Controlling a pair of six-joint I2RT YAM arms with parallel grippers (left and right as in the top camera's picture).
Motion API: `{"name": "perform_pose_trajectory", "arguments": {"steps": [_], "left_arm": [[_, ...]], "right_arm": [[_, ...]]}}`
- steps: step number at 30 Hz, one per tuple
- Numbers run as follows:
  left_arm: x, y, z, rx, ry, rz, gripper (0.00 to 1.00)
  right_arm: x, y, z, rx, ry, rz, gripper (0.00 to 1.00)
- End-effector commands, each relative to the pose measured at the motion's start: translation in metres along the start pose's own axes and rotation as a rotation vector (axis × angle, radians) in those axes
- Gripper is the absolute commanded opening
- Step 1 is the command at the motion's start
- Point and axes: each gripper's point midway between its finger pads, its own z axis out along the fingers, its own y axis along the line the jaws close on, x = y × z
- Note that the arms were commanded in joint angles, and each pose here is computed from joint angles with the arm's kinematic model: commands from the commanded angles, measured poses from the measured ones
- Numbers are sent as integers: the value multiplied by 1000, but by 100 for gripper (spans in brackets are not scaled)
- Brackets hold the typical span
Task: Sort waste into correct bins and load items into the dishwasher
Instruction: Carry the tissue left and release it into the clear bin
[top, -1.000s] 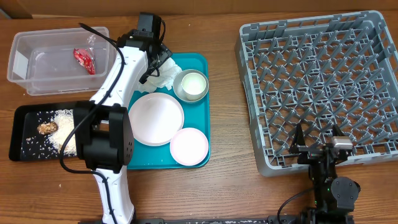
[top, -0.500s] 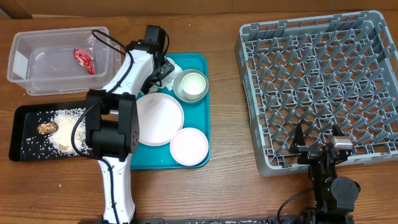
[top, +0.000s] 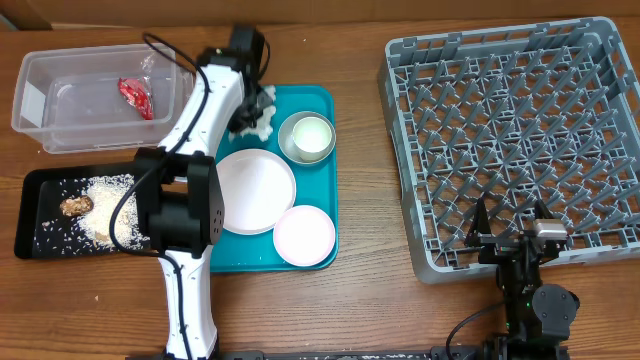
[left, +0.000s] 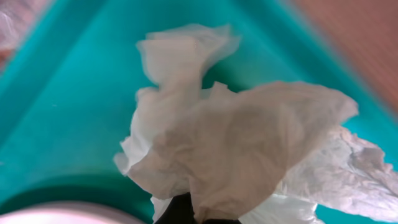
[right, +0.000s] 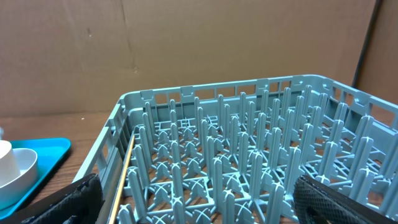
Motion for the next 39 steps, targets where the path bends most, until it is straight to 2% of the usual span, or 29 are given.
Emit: {"name": "perform_pose_trajectory", "arguments": {"steps": [1, 6, 10, 14, 23, 24, 25, 27, 28, 30, 31, 39], "left_arm": [[-30, -22, -49, 80, -72, 1, 4], [-62, -33, -105, 163, -170, -8, 4], [-99, -12, -130, 135, -283, -67, 4], [-134, 26, -134, 62, -353, -144, 4], [-196, 107, -124, -5, -395, -300, 4], [-202, 115, -122, -11, -400, -311, 7], [-207, 123, -119, -18, -402, -328, 20], [-213, 134, -114, -31, -396, -344, 34], [-214, 141, -110, -41, -385, -339, 48], [-215, 150, -103, -60, -371, -340, 89], [-215, 153, -102, -67, -367, -338, 100], [-204, 169, -104, -110, -321, -337, 100]], "right_arm": [[2, -2, 0, 10, -2, 0, 100], [2, -2, 0, 10, -2, 0, 100], [2, -2, 0, 9, -2, 0, 100], [2, -2, 0, 10, -2, 0, 100], [2, -2, 0, 10, -2, 0, 100], [2, -2, 0, 9, -2, 0, 100], [2, -2, 0, 10, -2, 0, 100], [2, -2, 0, 9, -2, 0, 100], [2, -2, 0, 9, -2, 0, 100], [2, -2, 0, 10, -2, 0, 100], [2, -2, 0, 9, -2, 0, 100], [2, -2, 0, 10, -2, 0, 100]]}}
